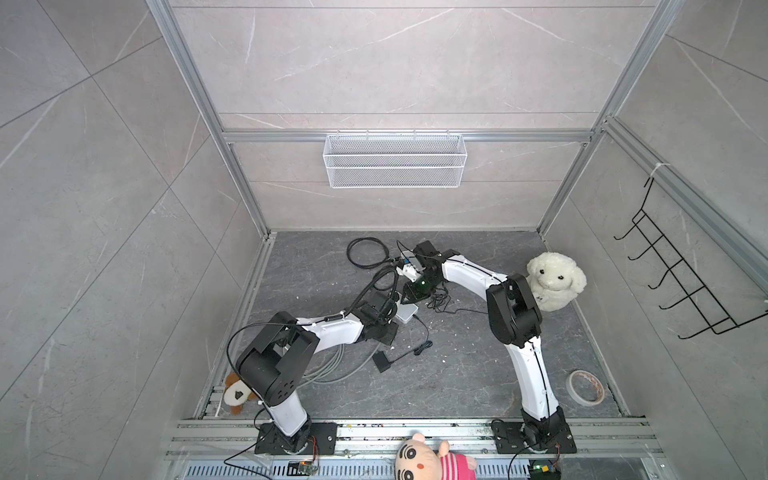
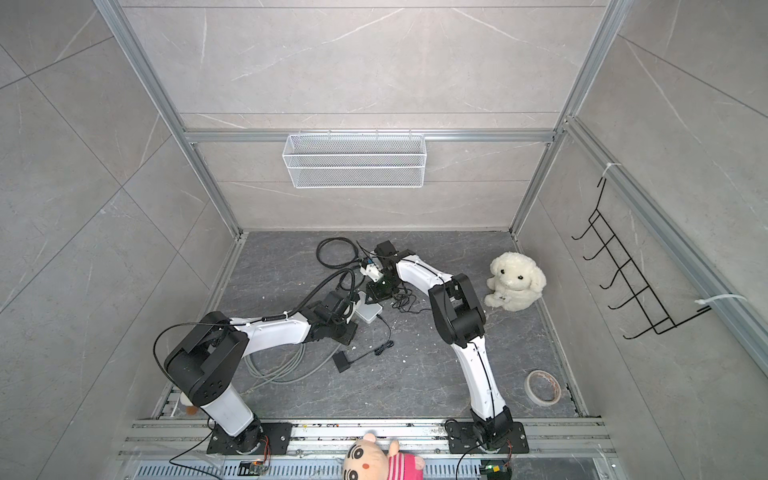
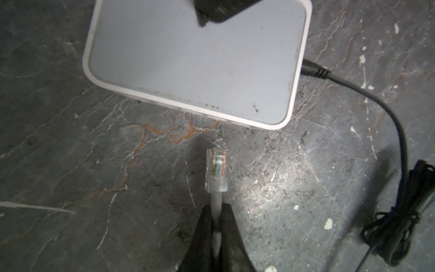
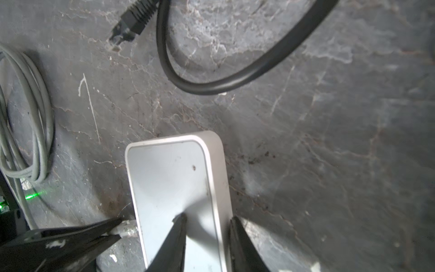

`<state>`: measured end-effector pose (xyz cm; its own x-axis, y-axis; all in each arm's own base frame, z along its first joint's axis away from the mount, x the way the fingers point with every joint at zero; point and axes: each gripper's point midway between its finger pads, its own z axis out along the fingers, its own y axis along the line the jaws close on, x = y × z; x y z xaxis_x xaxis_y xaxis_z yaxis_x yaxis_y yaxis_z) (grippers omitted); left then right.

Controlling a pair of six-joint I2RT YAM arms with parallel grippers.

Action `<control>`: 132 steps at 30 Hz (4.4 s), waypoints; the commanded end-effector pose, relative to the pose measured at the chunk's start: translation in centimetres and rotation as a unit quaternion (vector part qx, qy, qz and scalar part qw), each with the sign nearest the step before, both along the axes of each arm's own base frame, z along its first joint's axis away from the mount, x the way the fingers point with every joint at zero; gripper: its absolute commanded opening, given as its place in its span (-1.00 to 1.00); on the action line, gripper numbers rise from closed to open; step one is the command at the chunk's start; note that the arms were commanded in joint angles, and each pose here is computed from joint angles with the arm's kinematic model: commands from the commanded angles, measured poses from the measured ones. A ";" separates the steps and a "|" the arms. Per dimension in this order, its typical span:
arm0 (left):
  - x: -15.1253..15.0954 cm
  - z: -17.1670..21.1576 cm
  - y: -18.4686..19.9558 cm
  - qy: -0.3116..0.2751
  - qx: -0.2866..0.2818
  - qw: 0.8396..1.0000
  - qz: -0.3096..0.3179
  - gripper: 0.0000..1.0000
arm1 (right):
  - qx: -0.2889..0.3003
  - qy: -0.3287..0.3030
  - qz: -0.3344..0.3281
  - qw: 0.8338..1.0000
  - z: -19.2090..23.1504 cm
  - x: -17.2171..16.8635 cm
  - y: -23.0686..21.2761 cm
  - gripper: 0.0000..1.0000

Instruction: Insert the plug into the switch port

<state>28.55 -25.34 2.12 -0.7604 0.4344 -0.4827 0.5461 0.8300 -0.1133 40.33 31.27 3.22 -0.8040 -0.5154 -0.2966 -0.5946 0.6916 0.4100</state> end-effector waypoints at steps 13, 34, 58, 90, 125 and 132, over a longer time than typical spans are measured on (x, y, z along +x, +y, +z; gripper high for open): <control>0.9 0.4 -2.1 -0.067 -0.014 0.993 -0.093 -1.00 | -0.053 0.076 0.037 0.995 -4.6 -3.8 -2.2 -0.35; 2.3 -0.6 -2.3 -0.058 0.004 0.987 -0.147 -1.00 | -0.033 0.120 0.033 0.992 -5.1 -5.5 -1.9 -0.39; 3.1 -1.4 0.7 -0.079 0.053 0.993 -0.074 -1.00 | -0.028 0.147 -0.008 0.989 -5.7 -5.9 -1.8 -0.43; 2.6 -4.4 1.3 -0.015 0.109 0.993 -0.040 -1.00 | 0.000 0.182 -0.038 0.983 -4.4 -6.4 -0.8 -0.46; 1.4 -2.1 -1.0 -0.026 -0.009 1.000 0.001 -1.00 | 0.030 0.143 -0.209 0.967 -4.7 -6.3 -1.1 -0.54; 0.8 -2.5 -1.5 -0.013 -0.010 0.999 -0.033 -1.00 | 0.017 0.120 -0.187 0.975 -4.9 -7.0 -0.3 -0.54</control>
<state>30.97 -26.88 1.96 -0.6919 0.4367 -0.5750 0.5739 0.8158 -0.0710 40.78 30.03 3.21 -0.9436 -0.0645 -0.3247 -0.2440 0.7982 0.5508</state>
